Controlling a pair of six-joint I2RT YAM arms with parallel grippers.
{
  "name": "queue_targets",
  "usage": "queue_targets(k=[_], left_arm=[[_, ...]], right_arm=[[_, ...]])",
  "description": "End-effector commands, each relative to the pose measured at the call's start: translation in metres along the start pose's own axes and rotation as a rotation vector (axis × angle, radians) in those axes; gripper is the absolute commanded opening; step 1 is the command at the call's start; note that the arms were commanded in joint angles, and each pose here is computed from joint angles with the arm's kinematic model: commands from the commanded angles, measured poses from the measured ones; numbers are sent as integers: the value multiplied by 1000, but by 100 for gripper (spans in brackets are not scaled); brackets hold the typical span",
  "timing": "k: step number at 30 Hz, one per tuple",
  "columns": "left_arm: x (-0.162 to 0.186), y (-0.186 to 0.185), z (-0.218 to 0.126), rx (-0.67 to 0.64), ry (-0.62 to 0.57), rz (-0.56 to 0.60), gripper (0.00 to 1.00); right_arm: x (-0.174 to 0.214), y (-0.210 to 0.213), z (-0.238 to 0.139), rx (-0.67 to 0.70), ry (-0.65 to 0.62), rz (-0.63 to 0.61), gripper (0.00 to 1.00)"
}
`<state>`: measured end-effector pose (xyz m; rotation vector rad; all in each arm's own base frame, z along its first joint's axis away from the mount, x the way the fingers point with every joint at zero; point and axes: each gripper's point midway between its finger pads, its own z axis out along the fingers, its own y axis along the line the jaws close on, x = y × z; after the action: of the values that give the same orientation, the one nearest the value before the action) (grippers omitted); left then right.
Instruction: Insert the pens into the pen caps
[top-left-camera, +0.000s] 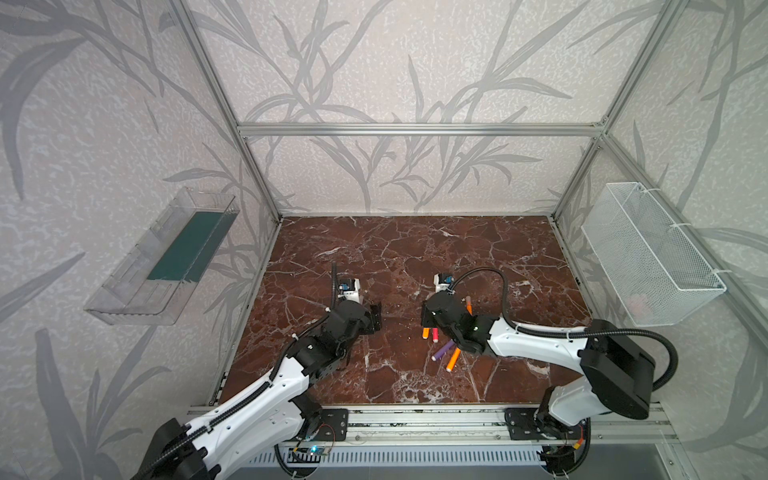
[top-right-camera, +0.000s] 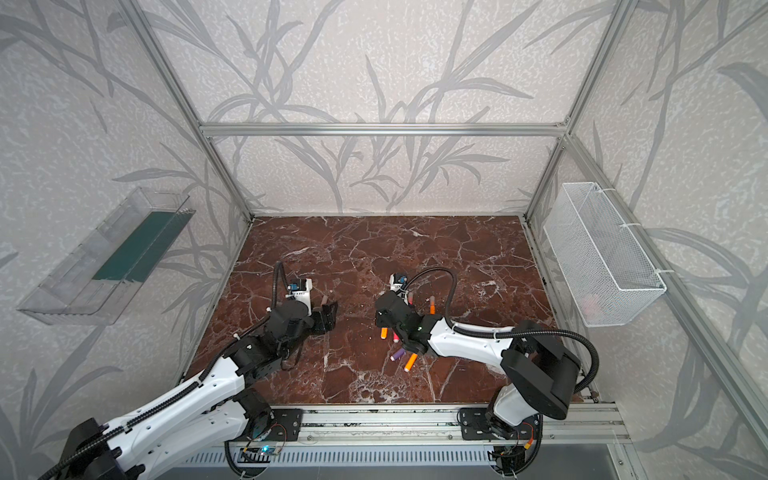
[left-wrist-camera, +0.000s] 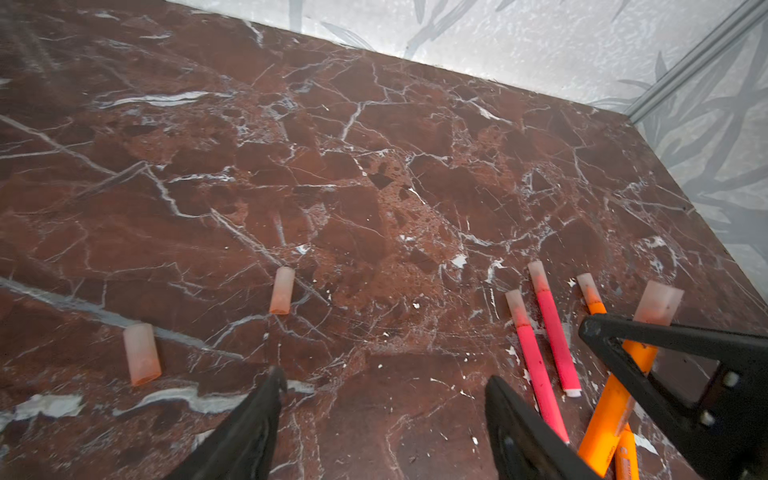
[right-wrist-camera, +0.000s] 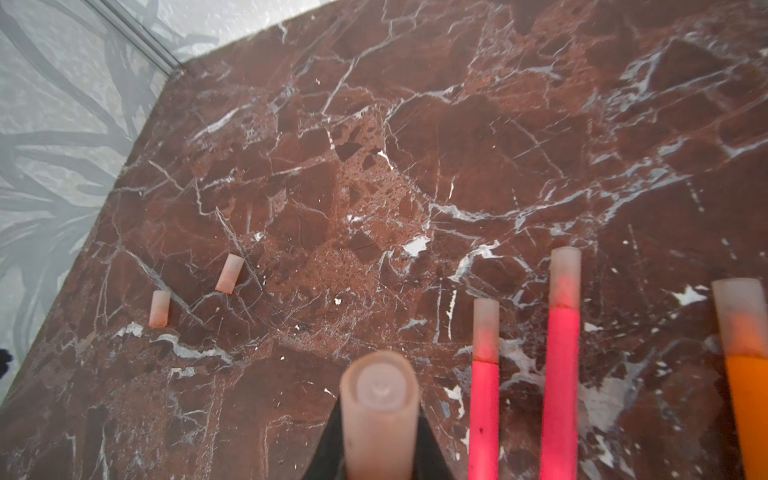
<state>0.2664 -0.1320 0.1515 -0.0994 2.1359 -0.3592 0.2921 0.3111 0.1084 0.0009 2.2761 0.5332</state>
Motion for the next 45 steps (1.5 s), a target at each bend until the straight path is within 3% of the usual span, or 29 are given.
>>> queue_targets(k=[1, 7, 15, 21, 29, 33, 41, 45], left_arm=[[9, 20, 0, -60, 27, -37, 78], [15, 25, 3, -57, 48, -53, 76], [21, 23, 5, -41, 77, -51, 73], [21, 20, 5, -21, 83, -46, 73], [23, 20, 3, -15, 86, -42, 73], [26, 13, 3, 24, 101, -37, 72], [45, -39, 3, 284, 185, 19, 63], [56, -73, -5, 343, 179, 138, 62]], right_arm=[[16, 1, 15, 27, 91, -51, 5], [31, -7, 42, 65, 161, -51, 14], [43, -10, 66, 116, 243, -68, 16], [49, -16, 76, 128, 265, -46, 24], [51, -21, 82, 154, 282, -52, 23], [44, -24, 75, 168, 264, -62, 23], [-5, -24, 26, 168, 133, -91, 30], [-33, -37, -9, 182, 23, -71, 33]])
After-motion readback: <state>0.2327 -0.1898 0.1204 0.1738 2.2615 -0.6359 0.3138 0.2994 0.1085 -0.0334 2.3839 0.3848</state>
